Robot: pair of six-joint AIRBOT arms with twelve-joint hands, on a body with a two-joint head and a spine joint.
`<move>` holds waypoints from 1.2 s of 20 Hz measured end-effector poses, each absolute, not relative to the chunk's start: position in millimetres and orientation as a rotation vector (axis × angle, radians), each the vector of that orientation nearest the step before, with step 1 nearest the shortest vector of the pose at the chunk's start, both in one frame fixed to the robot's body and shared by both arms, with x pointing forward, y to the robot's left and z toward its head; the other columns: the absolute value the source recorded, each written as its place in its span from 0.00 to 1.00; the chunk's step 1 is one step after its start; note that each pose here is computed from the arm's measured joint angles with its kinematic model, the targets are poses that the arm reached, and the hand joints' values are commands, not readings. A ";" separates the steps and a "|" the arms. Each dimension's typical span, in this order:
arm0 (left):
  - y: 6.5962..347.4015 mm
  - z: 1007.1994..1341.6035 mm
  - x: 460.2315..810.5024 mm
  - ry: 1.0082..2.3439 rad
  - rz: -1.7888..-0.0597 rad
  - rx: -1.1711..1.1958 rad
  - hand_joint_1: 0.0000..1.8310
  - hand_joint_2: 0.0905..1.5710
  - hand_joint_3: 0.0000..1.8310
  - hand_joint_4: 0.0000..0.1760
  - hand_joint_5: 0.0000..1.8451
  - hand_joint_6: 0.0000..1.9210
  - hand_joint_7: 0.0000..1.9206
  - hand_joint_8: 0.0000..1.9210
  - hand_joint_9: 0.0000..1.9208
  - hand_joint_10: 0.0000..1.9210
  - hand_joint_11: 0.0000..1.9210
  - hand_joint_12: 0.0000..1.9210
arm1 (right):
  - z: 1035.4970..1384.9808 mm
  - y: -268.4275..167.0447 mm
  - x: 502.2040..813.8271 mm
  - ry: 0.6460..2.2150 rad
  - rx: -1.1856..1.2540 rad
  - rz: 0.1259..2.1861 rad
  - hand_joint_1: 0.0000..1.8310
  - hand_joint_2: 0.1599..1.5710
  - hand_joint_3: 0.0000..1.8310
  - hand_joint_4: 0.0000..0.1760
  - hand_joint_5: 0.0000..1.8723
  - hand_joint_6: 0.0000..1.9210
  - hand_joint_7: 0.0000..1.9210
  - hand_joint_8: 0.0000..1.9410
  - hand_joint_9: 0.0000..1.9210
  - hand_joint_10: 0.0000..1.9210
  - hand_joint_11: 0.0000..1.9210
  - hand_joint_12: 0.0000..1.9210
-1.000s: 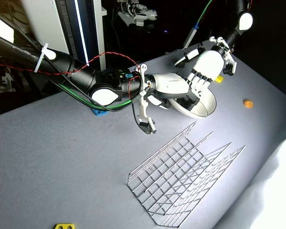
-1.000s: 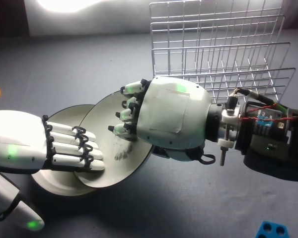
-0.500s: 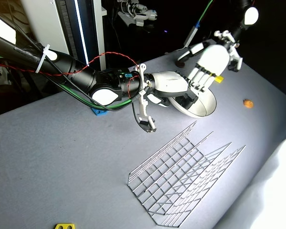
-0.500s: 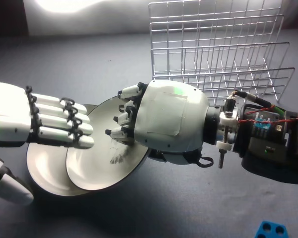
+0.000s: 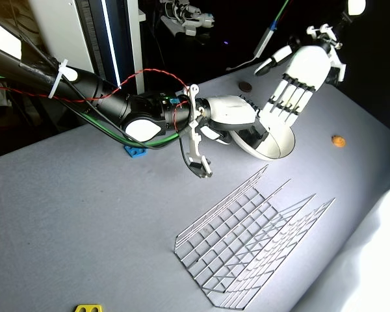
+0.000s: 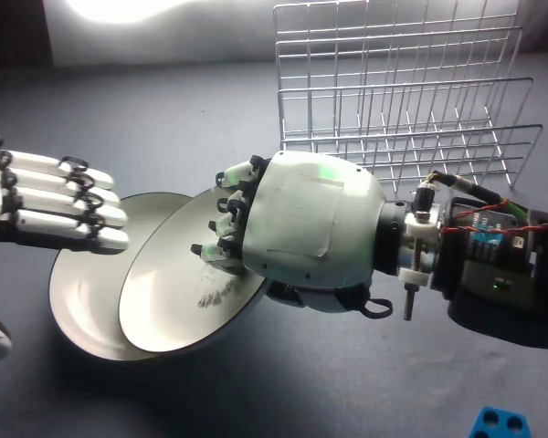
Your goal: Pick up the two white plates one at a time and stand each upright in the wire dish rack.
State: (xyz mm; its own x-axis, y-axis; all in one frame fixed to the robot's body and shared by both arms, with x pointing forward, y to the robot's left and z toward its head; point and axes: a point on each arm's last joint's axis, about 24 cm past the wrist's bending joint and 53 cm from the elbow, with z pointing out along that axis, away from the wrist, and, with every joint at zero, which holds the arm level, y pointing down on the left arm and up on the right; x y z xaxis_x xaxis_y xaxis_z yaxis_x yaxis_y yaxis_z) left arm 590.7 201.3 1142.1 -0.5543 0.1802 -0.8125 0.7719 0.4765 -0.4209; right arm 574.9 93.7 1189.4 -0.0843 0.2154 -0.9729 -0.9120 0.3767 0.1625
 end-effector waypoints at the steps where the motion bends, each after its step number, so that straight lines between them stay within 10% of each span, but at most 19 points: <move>1: 204.9 1141.6 589.9 2.018 -1.042 0.801 0.00 0.68 0.00 0.00 0.05 0.01 0.04 0.01 0.03 0.01 0.02 0.01 | 1192.0 92.8 571.9 1.317 -0.709 1.085 0.65 0.70 0.00 0.14 0.48 0.60 0.49 0.54 0.51 0.28 0.35 0.68; 24: 226.7 1145.1 609.3 2.042 -0.970 0.737 0.00 0.68 0.00 0.00 0.05 0.00 0.05 0.00 0.04 0.00 0.00 0.06 | 1284.2 46.6 568.2 1.476 -0.407 1.283 0.66 0.70 0.00 0.13 0.49 0.60 0.49 0.52 0.52 0.28 0.34 0.68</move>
State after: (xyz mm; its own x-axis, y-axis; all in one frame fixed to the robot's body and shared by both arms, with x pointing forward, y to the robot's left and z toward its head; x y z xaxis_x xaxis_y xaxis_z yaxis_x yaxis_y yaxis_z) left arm 609.3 226.7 1145.1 -0.5569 0.1765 -0.8116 0.7405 0.5480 -0.3890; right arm 568.2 46.6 1284.2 -0.3552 0.3714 -0.8578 -0.7974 0.3584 0.4854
